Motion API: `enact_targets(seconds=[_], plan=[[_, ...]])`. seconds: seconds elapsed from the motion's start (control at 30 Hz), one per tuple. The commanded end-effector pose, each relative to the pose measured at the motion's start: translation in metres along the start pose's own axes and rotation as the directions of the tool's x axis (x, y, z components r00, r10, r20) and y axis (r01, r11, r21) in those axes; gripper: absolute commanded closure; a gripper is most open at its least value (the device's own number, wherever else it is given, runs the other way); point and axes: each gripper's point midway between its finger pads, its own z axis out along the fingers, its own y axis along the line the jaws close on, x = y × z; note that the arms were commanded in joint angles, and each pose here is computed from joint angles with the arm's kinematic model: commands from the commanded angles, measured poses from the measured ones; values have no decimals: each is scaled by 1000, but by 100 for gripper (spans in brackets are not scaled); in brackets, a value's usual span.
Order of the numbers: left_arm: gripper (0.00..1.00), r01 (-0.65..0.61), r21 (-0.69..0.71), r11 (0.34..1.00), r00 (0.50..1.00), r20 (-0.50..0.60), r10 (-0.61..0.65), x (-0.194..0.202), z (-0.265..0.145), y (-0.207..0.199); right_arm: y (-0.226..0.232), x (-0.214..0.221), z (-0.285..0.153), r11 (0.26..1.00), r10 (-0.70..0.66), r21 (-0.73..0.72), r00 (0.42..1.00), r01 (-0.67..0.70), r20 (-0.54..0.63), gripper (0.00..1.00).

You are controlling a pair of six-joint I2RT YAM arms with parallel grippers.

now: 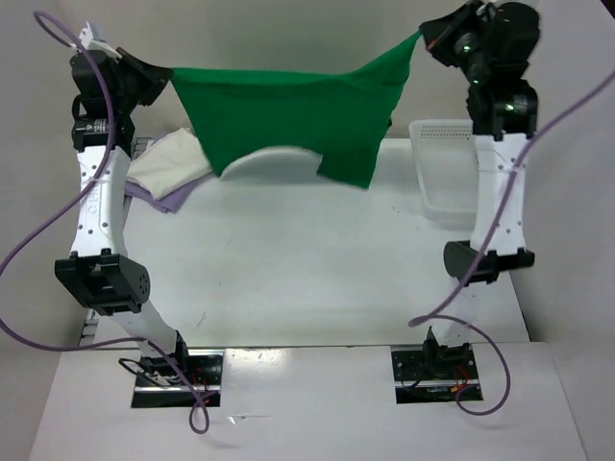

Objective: Fold and stack the t-shirts
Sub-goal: Flatten out the tshirt, then grap the side of the flattened tshirt closest away from the robot with both arms

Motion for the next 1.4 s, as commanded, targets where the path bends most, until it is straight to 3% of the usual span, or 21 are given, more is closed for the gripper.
enact_targets(seconds=[0.0, 0.03, 0.07, 0.17, 0.2, 0.23, 0.27, 0.3, 0.33, 0.37, 0.47, 0.63, 0.77, 0.93, 0.97, 1.0, 1.03, 1.07, 1.23, 1.37], plan=[[100, -32, 54, 998, 995, 96, 26, -38, -24, -21, 44, -54, -58, 993, -18, -110, 992, 32, 127, 100], [100, -49, 32, 998, 995, 89, 46, -31, -28, -13, 39, -45, -59, 994, -38, -95, 995, 47, 93, 100], [100, -52, 37, 998, 994, 95, 48, -28, -31, -11, 12, -8, -45, 999, -24, -34, 1000, 23, -18, 100], [100, -45, -8, 999, 997, 63, 45, 9, -45, 22, -8, 26, -70, 1000, -26, 4, 997, 26, -75, 100], [100, -49, -26, 998, 998, 42, 50, 23, -47, 35, -51, 83, -64, 997, -6, 78, 983, 21, -185, 100], [100, -60, -36, 998, 998, 31, 61, 33, -56, 41, -59, 98, -79, 995, -16, 93, 977, 37, -214, 100], [100, -60, -63, 996, 998, -2, 60, 49, -58, 56, -103, 161, -87, 982, 25, 185, 936, 43, -351, 100], [100, -50, -127, 991, 996, -78, 40, 88, -58, 94, -123, 190, -96, 974, 43, 221, 912, 53, -408, 100], [100, -55, -130, 990, 994, -98, 42, 100, -64, 101, -133, 208, -111, 969, 56, 239, 899, 55, -433, 100], [100, -60, -142, 988, 990, -133, 41, 118, -69, 114, -168, 255, -131, 949, 100, 306, 852, 73, -514, 100], [100, -48, -215, 975, 972, -234, -3, 179, -90, 162, -206, 309, -169, 920, 175, 382, 780, 88, -601, 100], [100, -49, -350, 935, 927, -365, -88, 250, -134, 216, -218, 345, -209, 892, 263, 443, 692, 92, -672, 100], [100, -34, -403, 914, 914, -383, -135, 266, -162, 223, -204, 344, -229, 885, 315, 462, 660, 53, -682, 100], [100, -40, -460, 887, 882, -434, -185, 284, -197, 227, -186, 357, -285, 869, 401, 494, 565, 14, -721, 100], [100, -25, -452, 892, 881, -432, -194, 285, -201, 222, -181, 354, -294, 868, 405, 497, 570, 7, -715, 100], [100, -1, -454, 891, 869, -441, -224, 289, -205, 218, -173, 364, -305, 868, 415, 497, 534, 10, -736, 100], [100, -2, -459, 888, 866, -445, -229, 288, -206, 217, -165, 363, -310, 868, 421, 496, 535, -4, -732, 100], [100, 9, -472, 881, 851, -459, -254, 293, -213, 215, -156, 351, -312, 877, 405, 480, 579, -26, -708, 100], [100, 60, -484, 873, 796, -504, -334, 297, -225, 199, -146, 336, -338, 863, 421, 503, 602, -37, -679, 100], [100, 52, -514, 856, 805, -486, -341, 293, -220, 205, -148, 333, -320, 867, 410, 496, 630, -47, -659, 100]])
